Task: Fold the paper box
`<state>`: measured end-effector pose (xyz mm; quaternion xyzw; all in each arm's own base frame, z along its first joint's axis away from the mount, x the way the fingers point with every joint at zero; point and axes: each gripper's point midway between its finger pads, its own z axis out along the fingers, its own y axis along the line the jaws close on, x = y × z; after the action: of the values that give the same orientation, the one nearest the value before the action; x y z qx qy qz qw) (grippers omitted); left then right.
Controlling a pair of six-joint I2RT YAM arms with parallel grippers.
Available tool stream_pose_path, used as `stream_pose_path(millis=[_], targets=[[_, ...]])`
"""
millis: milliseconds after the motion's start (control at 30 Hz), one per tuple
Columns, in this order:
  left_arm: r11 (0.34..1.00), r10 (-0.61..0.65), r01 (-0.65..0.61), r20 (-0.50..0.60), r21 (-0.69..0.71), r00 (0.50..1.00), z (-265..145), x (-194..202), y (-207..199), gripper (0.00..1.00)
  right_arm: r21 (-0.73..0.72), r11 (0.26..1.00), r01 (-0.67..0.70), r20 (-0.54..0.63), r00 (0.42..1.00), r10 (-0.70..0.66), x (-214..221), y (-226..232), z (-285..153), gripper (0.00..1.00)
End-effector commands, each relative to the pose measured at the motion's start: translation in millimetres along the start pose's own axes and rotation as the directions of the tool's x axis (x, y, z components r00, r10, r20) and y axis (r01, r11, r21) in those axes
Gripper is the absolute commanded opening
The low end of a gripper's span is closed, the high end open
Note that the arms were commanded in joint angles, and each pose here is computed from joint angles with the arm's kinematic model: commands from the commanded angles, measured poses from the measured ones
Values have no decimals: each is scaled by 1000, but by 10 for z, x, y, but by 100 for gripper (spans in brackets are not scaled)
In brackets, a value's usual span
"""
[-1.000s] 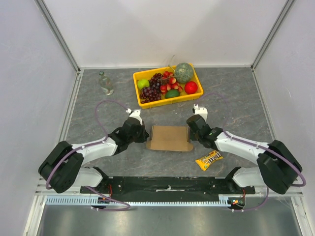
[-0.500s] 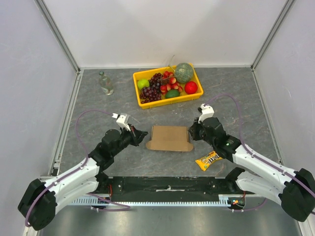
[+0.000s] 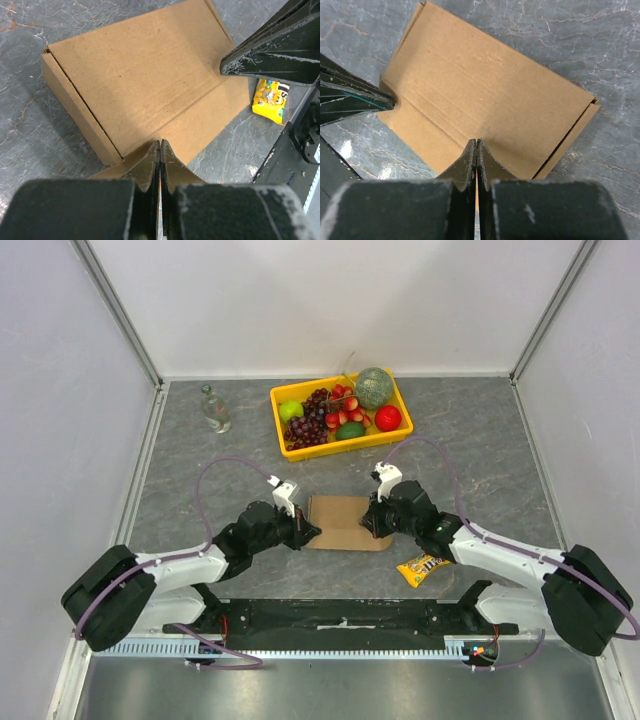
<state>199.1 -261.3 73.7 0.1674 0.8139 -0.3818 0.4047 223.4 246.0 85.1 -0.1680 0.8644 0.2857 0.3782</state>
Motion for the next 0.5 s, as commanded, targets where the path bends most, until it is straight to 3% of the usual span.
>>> stream_pose_path(millis=[0, 167, 267, 333, 367, 400, 467], targets=[[998, 61, -63, 74, 25, 995, 105, -248, -95, 2, 20, 999, 39, -5, 999, -39, -74, 19, 58, 0], [998, 69, -69, 81, -1, 994, 59, -271, -64, 2, 47, 998, 43, 25, 999, -44, -139, -8, -11, 0], [996, 81, -75, 131, -53, 988, -58, -440, -38, 2, 164, 986, 36, 93, 994, -52, -353, -159, -223, 4], [989, 82, -60, 166, -133, 983, -170, -534, 72, 2, 286, 958, -3, 164, 985, -46, -516, -344, -446, 19], [983, 80, -45, 193, -179, 978, -239, -582, 141, 6, 342, 939, -30, 207, 977, -44, -579, -445, -555, 33], [980, 76, -30, 224, -199, 972, -301, -639, 168, 15, 365, 930, -47, 248, 968, -48, -635, -491, -661, 51], [975, 56, 8, 284, -220, 957, -417, -729, 203, 43, 374, 926, -62, 308, 949, -61, -692, -534, -793, 85]])
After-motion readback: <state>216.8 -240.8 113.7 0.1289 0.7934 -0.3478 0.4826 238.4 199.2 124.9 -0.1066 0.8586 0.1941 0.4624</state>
